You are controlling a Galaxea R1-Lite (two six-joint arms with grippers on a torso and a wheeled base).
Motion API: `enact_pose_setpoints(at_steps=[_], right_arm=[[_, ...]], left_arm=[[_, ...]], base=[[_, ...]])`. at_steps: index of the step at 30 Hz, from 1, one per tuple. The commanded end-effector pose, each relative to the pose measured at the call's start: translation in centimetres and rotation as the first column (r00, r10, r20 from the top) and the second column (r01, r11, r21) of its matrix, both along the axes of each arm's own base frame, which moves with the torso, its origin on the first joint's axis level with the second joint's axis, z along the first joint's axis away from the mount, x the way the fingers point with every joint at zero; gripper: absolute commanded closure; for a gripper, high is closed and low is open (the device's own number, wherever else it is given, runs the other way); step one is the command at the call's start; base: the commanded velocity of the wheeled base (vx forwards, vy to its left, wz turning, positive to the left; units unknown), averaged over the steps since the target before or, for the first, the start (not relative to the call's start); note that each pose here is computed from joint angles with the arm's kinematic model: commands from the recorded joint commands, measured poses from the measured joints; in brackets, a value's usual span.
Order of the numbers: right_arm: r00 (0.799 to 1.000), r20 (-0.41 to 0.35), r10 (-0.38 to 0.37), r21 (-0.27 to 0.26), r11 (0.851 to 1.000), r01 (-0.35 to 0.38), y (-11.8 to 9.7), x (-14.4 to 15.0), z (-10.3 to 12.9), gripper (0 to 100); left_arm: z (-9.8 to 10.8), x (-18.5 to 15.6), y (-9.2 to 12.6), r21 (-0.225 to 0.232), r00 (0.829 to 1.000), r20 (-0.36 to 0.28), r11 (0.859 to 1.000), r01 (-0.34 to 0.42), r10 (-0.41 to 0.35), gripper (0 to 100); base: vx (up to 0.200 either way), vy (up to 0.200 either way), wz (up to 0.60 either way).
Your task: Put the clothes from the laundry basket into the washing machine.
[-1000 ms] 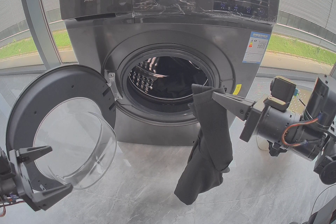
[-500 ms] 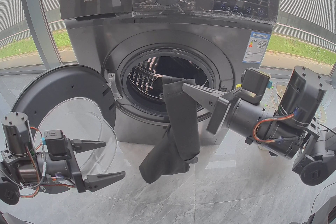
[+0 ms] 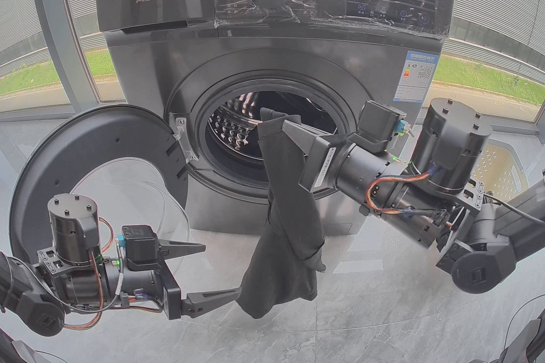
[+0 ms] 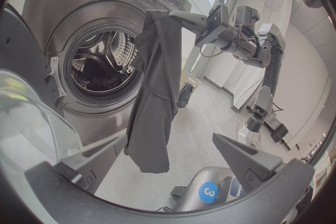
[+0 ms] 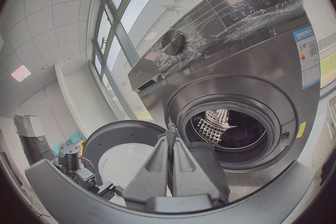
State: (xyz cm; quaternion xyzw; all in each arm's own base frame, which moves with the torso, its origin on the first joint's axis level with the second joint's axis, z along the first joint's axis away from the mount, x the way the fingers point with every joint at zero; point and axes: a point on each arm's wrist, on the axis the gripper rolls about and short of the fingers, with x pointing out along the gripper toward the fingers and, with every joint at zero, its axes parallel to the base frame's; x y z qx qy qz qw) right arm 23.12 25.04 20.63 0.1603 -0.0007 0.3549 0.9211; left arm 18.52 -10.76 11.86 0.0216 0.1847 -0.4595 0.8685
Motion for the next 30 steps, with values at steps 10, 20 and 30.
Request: enact_pose_setpoints(at_steps=[10,20,30], right_arm=[[0.995,-0.023,-0.100,-0.010,0.995,0.100,1.4,1.8,-0.5,100],[0.996,-0.013,-0.090,0.005,0.996,0.090,1.8,1.6,0.0,100],[0.996,-0.009,-0.087,0.012,0.996,0.087,2.0,1.3,0.2,100]], left_arm=[[-2.3,1.1,-3.2,-0.017,0.998,-0.057,1.000,0.007,-0.008,0],[-4.0,2.7,-5.7,-0.041,0.989,-0.148,0.999,0.002,-0.008,0],[-6.3,5.4,-7.5,-0.050,0.991,-0.119,0.996,-0.075,0.069,0]], base=[[0.000,0.000,0.00],[0.000,0.000,0.00],[0.000,0.000,0.00]])
